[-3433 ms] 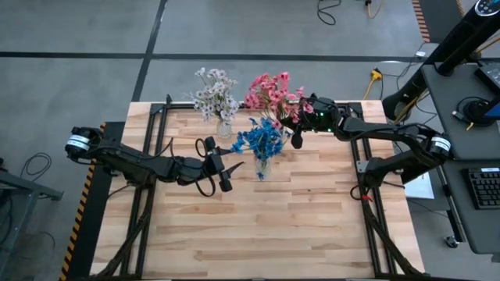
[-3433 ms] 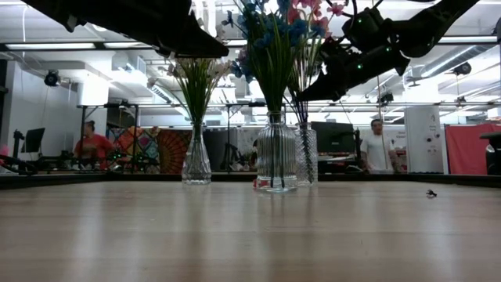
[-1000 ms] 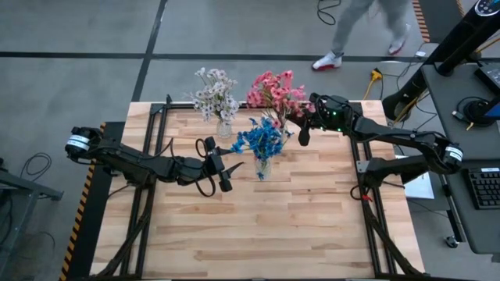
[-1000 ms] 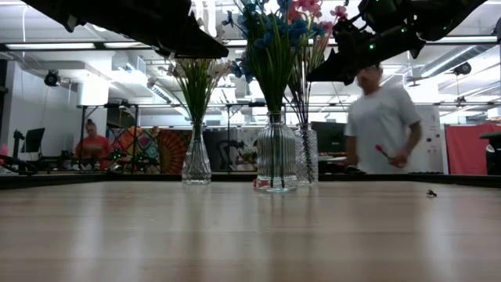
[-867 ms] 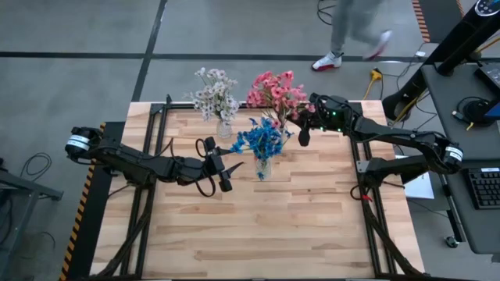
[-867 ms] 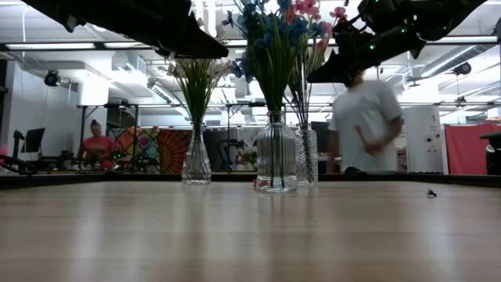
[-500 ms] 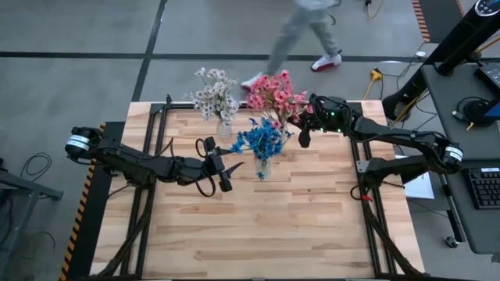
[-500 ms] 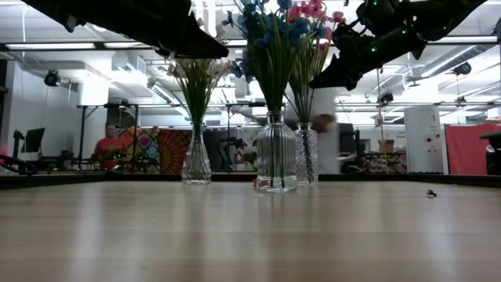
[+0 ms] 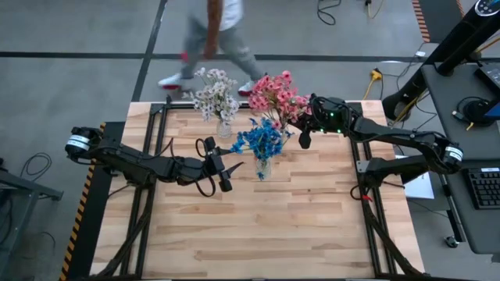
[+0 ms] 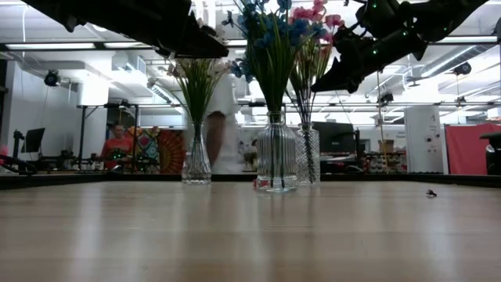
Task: Sort flowers into vase by color
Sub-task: Put the pink flowers into the right transparent vase
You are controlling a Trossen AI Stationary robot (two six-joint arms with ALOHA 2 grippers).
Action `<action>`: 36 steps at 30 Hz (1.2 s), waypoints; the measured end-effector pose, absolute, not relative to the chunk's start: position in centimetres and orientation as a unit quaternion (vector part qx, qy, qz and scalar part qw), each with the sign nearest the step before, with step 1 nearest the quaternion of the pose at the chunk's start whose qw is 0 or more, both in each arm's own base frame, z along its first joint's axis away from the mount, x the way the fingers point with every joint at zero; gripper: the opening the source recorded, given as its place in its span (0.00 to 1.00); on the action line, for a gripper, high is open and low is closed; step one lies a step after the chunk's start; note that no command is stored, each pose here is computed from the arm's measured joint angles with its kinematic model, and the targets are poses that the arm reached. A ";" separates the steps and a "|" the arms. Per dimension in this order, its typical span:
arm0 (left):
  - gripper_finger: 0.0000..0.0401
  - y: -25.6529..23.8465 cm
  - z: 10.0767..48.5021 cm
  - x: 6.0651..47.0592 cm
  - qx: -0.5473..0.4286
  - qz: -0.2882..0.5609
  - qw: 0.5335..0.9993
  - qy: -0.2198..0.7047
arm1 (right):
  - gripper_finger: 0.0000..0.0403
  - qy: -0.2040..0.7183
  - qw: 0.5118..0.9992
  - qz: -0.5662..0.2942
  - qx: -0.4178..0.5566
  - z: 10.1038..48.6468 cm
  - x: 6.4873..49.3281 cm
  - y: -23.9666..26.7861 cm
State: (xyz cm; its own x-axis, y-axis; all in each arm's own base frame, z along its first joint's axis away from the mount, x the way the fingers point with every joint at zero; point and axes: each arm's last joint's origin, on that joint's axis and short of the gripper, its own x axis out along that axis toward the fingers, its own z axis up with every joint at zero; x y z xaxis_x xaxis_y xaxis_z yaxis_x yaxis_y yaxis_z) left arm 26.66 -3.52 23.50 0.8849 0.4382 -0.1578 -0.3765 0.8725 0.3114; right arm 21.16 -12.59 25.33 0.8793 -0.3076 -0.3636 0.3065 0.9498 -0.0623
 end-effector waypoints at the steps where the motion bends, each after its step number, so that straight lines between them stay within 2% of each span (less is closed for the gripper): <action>1: 0.48 -3.5 23.5 26.7 0.137 0.212 0.961 0.112 | 0.03 0.189 0.969 -0.158 -0.001 25.3 21.1 -12.6; 13: 0.48 -3.5 23.5 26.7 0.133 0.212 0.962 0.111 | 0.03 0.227 0.962 -0.153 0.004 23.2 22.1 -13.2; 36: 0.48 -3.5 23.5 26.7 0.133 0.212 0.962 0.111 | 0.03 0.190 0.969 -0.156 -0.013 23.9 22.4 -13.4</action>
State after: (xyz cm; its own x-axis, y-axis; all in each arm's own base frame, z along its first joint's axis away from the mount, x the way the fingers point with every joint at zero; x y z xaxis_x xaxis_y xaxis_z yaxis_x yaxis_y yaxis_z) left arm 26.66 -3.52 23.50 0.8853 0.4375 -0.1578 -0.3780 0.8745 0.3039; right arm 22.37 -13.35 23.94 0.8787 -0.3081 -0.3646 0.2985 0.9507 -0.0839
